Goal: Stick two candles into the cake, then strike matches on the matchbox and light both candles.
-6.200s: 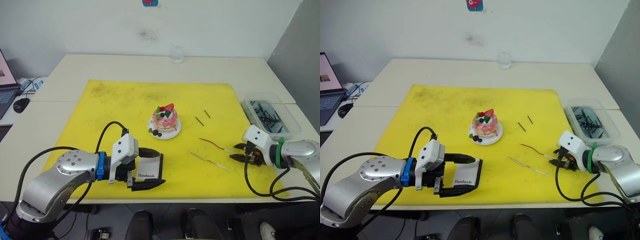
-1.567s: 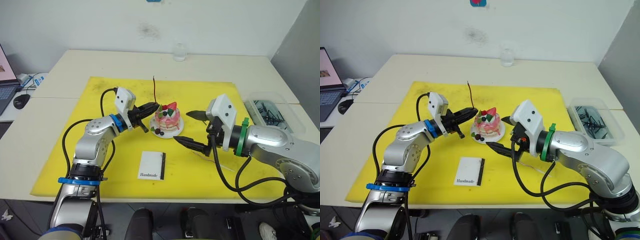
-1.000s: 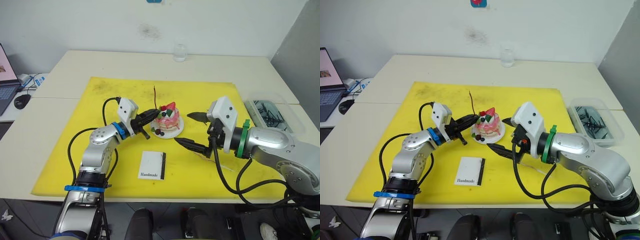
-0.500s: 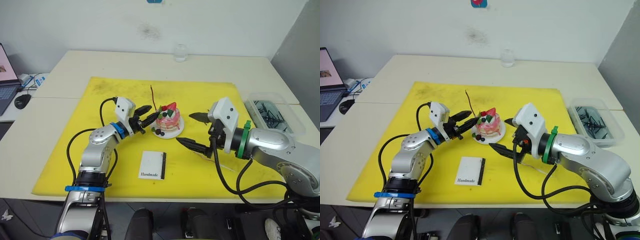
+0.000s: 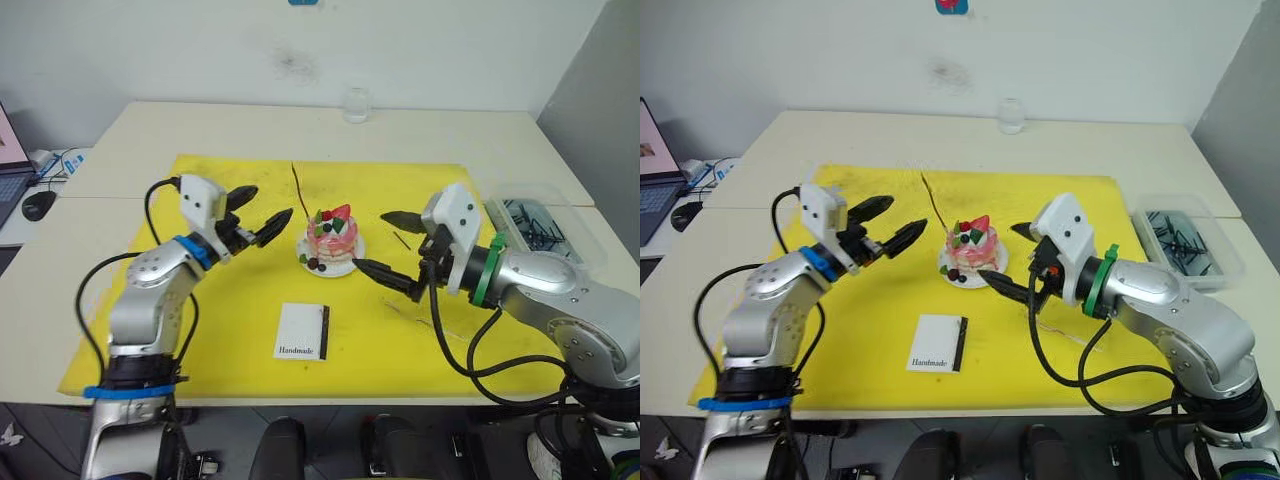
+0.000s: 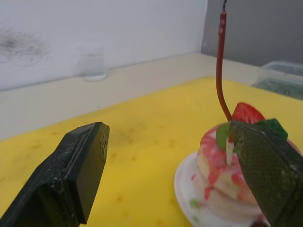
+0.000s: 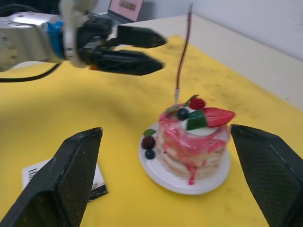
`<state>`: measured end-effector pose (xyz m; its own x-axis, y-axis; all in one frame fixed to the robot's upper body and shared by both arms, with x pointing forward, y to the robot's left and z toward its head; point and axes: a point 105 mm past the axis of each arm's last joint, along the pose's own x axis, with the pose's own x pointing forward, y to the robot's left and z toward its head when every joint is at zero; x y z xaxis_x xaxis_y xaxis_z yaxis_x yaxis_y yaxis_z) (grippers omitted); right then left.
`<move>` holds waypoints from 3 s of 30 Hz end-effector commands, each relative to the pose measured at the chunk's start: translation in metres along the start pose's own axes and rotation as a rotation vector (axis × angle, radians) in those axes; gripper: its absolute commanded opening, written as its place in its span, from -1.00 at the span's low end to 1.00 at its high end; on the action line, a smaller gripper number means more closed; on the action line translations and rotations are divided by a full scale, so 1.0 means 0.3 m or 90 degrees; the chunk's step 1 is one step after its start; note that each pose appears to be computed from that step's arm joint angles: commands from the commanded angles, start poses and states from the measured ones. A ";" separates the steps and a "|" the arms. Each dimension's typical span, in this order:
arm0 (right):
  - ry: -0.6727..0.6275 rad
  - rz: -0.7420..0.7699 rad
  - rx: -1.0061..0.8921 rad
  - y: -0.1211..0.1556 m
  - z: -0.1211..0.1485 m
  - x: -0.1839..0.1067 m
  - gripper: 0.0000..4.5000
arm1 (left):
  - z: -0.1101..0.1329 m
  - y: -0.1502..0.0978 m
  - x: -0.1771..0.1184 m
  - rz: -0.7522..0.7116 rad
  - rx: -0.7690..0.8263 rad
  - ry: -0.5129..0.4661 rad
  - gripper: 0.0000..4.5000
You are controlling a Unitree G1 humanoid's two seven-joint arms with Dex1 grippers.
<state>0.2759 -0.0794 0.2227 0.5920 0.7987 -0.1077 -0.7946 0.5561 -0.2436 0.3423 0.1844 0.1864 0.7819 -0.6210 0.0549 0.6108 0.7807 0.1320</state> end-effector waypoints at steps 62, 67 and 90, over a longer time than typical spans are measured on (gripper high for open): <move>0.465 -0.017 -0.001 -0.094 -0.379 -0.547 -0.99 | 0.039 -0.619 -0.110 -0.615 -0.027 0.089 1.00; 0.518 -0.033 0.030 -0.084 -0.457 -0.635 -0.99 | 0.051 -0.629 -0.108 -0.626 -0.029 0.084 1.00; 0.550 -0.035 0.007 -0.112 -0.358 -0.618 0.56 | 0.046 -0.630 -0.094 -0.611 -0.013 0.080 1.00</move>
<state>0.2052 -0.2743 0.1367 0.5088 0.3260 -0.7967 -0.7561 0.6117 -0.2326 0.2089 0.0578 0.1680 -0.0321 -0.9825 -0.1834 0.9995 -0.0330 0.0021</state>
